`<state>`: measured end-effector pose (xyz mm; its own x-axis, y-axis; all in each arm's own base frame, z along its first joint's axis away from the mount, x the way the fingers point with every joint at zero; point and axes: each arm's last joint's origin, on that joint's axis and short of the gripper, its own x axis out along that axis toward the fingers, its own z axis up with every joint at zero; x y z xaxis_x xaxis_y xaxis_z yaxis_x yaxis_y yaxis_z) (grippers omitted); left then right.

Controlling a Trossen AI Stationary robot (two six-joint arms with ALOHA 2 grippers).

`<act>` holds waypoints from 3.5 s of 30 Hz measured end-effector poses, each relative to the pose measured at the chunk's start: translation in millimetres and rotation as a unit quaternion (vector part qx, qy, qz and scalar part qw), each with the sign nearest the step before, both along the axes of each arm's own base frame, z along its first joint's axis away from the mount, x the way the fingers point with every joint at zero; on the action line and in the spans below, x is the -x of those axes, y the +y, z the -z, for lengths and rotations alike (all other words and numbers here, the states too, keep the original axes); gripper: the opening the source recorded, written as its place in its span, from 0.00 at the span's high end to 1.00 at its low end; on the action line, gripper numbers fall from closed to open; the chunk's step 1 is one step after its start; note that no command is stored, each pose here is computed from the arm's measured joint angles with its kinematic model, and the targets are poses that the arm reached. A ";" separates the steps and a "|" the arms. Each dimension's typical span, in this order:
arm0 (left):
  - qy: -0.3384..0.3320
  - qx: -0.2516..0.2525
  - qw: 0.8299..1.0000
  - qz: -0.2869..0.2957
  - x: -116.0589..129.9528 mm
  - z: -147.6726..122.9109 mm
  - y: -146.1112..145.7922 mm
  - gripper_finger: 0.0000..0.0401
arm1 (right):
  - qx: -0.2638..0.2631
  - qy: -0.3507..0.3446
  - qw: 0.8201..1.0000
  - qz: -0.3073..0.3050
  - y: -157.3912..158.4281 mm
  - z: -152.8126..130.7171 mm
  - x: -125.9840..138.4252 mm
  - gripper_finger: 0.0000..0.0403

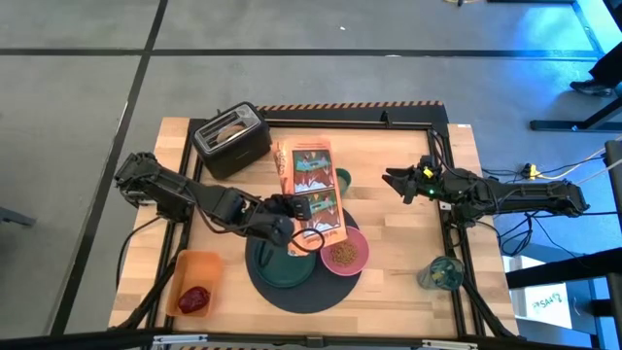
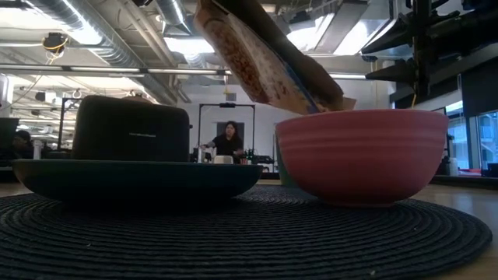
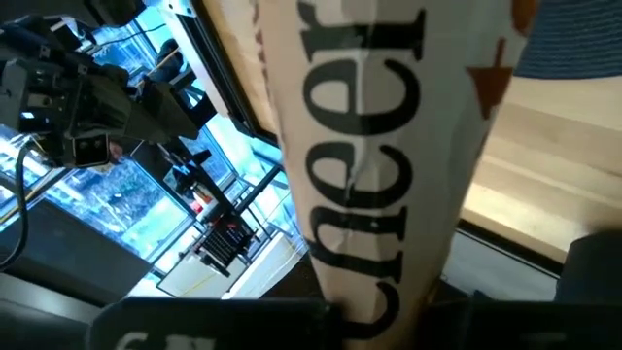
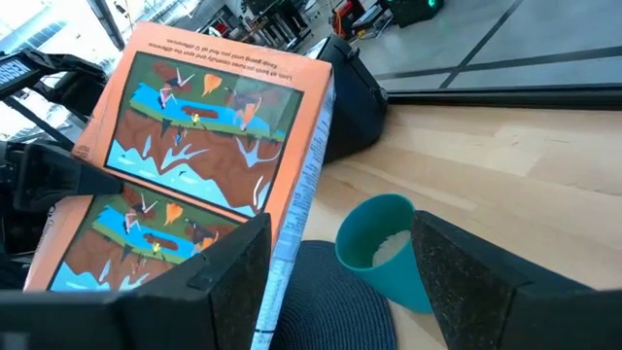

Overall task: Arrange a breakfast setting
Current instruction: Pour the cereal from the cereal box into the pink bowl on the placemat

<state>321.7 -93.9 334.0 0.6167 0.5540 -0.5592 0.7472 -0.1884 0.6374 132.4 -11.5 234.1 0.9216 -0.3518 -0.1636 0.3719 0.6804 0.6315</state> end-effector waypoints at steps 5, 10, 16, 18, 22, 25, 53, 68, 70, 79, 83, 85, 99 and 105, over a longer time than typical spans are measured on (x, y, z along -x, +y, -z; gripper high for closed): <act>-0.004 0.010 1.000 -0.005 0.0 0.2 0.7 0.98 | 0.000 0.002 1.000 0.000 0.0 0.4 0.1 0.41; -0.001 -0.008 1.000 -0.003 -0.1 -0.5 0.7 0.98 | 0.000 0.003 1.000 0.000 0.0 0.5 0.1 0.41; 0.001 -0.023 1.000 0.004 0.5 -1.5 -1.9 0.98 | 0.001 0.004 1.000 0.000 0.0 0.7 0.1 0.41; -0.001 -0.025 1.000 0.004 0.0 -1.8 -1.8 0.98 | 0.001 0.006 1.000 0.000 0.0 1.0 0.2 0.41; 0.000 -0.029 1.000 0.005 0.6 -1.9 -2.8 0.98 | 0.001 0.007 1.000 0.000 0.0 1.2 0.2 0.41; 0.011 -0.045 0.999 0.016 1.0 -1.9 -3.6 0.98 | 0.001 0.007 1.000 0.000 0.0 1.2 0.2 0.41; -0.014 -0.061 0.998 0.018 1.5 -5.2 -13.9 0.98 | 0.001 0.006 1.000 0.002 -0.1 1.1 0.2 0.41; -0.042 0.070 0.996 -0.019 4.1 0.3 -14.0 0.98 | 0.001 0.006 1.000 -0.003 0.1 1.1 0.2 0.41; -0.040 0.089 0.995 -0.030 5.1 1.8 -12.6 0.98 | 0.000 0.006 1.000 -0.004 0.2 1.1 0.1 0.41; -0.055 0.157 0.983 -0.082 6.2 5.1 -6.4 0.98 | 0.000 0.006 1.000 -0.008 0.4 1.1 0.1 0.41; -0.063 0.190 0.974 -0.104 5.4 6.0 -2.9 0.98 | 0.000 0.006 1.000 -0.010 0.6 1.1 0.0 0.41; -0.065 0.205 0.970 -0.114 5.2 6.5 -1.5 0.98 | -0.001 0.004 1.000 -0.013 0.7 0.7 -0.1 0.41; -0.101 0.315 0.925 -0.187 12.5 -3.0 13.6 0.98 | 0.002 -0.046 0.999 -0.014 0.7 -8.9 -1.3 0.41; -0.139 0.359 0.899 -0.208 25.7 -21.1 23.9 0.98 | 0.031 -0.085 0.995 -0.033 1.6 -18.0 -2.0 0.41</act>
